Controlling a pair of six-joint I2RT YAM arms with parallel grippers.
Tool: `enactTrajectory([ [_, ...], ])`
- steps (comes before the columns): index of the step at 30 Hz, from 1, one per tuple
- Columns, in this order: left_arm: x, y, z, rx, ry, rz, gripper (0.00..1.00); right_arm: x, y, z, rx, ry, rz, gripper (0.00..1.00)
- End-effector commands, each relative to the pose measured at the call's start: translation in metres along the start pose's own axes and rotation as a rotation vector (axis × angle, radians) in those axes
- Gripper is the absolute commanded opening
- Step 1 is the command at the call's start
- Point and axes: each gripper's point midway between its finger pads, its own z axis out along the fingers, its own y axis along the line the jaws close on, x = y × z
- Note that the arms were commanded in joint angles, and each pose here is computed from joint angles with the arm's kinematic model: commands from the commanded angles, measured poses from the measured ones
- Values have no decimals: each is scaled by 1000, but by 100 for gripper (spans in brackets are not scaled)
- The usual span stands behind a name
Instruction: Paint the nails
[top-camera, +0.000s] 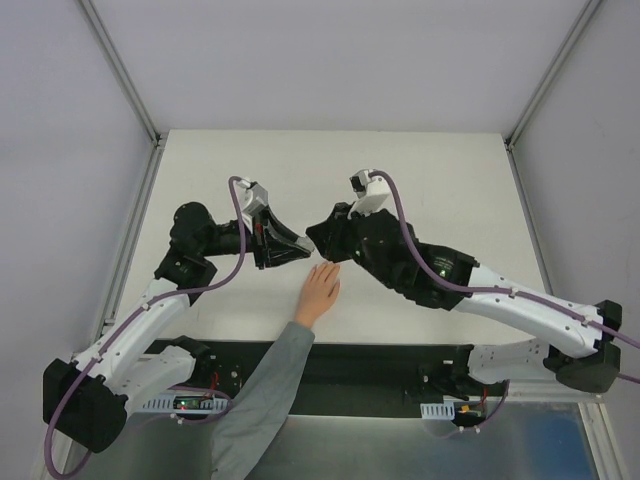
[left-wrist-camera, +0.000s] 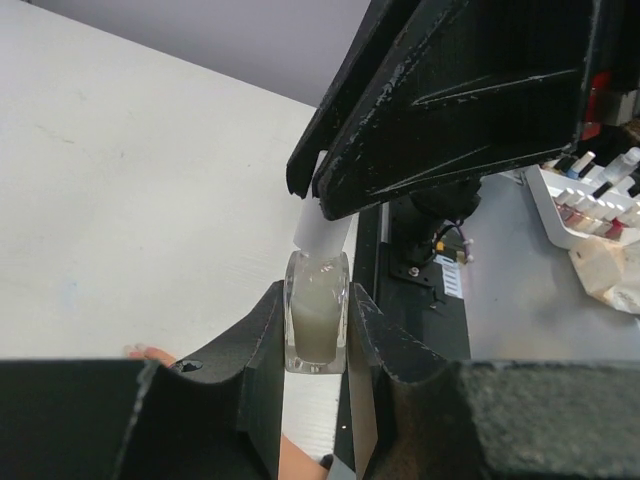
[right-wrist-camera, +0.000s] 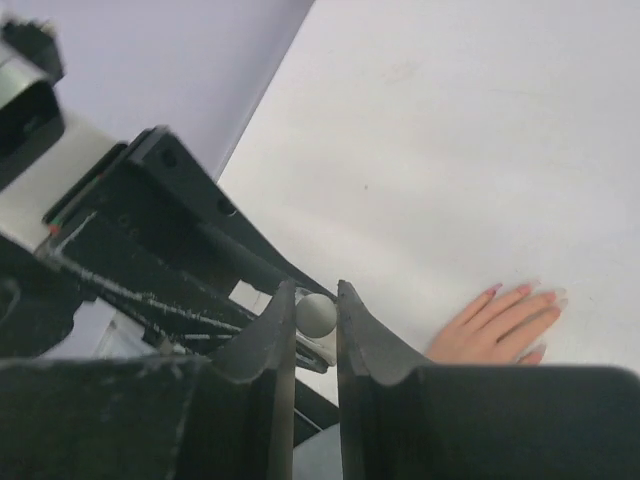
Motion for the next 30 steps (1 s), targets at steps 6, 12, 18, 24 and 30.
enactTrajectory([
  [6,-47,5,-4,-80,-108,205,0,-19,-26,-11,355,-83,-126,5],
  [12,-45,-8,-4,-17,-87,230,0,-33,-15,-21,239,-33,-197,59],
  [18,-41,-23,-2,98,-53,219,0,-40,6,-31,-198,105,-424,83],
  [24,-39,-40,0,238,-26,162,0,-34,43,-60,-718,150,-492,83],
  [30,-36,-41,0,250,-20,150,0,-37,46,-52,-848,175,-443,68],
])
